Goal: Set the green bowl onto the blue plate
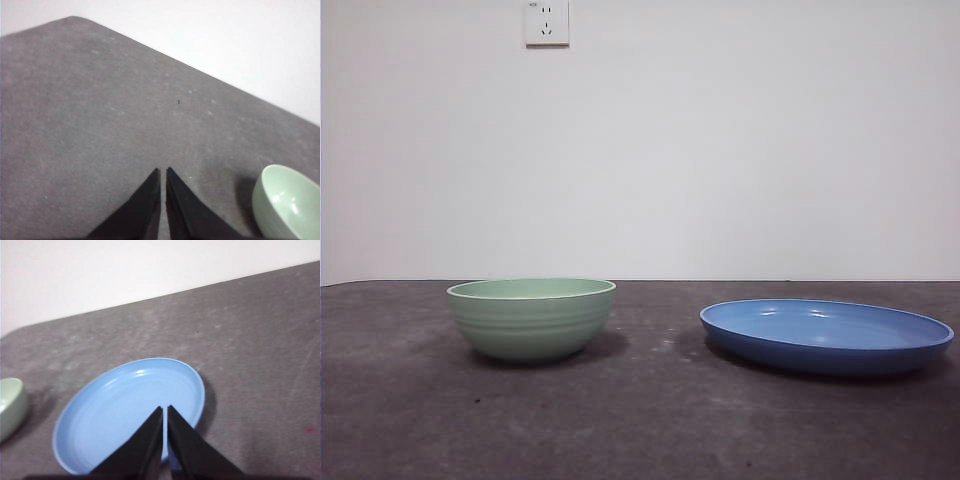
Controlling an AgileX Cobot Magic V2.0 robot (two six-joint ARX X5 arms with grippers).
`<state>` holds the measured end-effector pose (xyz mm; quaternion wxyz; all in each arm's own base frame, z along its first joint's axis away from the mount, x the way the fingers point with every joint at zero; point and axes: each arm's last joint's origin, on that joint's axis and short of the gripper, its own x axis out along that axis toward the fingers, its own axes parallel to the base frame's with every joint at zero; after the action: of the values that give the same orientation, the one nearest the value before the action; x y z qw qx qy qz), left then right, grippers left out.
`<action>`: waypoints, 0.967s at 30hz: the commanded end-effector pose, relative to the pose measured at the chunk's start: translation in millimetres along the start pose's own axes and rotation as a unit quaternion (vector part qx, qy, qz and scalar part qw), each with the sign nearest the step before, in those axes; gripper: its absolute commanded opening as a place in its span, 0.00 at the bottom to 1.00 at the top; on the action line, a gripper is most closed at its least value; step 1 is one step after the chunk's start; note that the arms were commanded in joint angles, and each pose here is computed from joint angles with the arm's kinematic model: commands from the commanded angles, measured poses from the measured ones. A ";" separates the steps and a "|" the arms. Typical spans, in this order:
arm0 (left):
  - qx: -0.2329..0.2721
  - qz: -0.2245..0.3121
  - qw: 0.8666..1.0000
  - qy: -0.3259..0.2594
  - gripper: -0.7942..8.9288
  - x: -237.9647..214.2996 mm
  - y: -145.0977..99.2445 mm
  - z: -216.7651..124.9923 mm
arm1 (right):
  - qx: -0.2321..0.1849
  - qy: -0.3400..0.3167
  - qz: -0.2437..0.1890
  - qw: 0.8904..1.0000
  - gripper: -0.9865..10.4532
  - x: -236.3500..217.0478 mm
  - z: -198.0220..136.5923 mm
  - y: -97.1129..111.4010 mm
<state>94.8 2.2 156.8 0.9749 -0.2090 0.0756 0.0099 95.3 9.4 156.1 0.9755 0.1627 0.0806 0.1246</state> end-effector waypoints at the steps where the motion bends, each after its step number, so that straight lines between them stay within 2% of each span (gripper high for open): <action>1: -0.044 -0.005 0.999 0.010 0.10 0.6 0.8 -2.9 | 0.025 -0.013 0.012 1.000 0.10 -0.1 2.7 1.3; 5: -0.051 -0.037 0.998 0.004 0.10 -3.9 -6.1 8.5 | 0.042 -0.027 0.016 0.999 0.10 -3.0 11.6 4.9; 12: -0.056 -0.063 0.996 -0.026 0.10 -19.0 -21.6 40.5 | 0.028 -0.079 0.026 0.996 0.10 -17.1 46.2 19.5; 18: -0.041 -0.068 0.996 -0.037 0.10 -32.2 -36.3 72.0 | 0.014 -0.115 0.031 0.993 0.10 -34.6 78.7 34.4; 24: 0.010 -0.086 0.996 0.002 0.10 -37.2 -52.8 103.8 | -0.013 -0.094 0.021 0.995 0.10 -46.5 111.0 48.2; 29: 0.054 -0.110 0.990 0.068 0.10 -31.6 -65.0 125.5 | -0.046 -0.037 0.009 0.998 0.10 -49.0 137.3 58.1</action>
<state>83.6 -5.1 294.2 0.9674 -0.1976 0.1186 -0.1049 63.5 8.4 302.4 0.9796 0.1514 0.0360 0.1272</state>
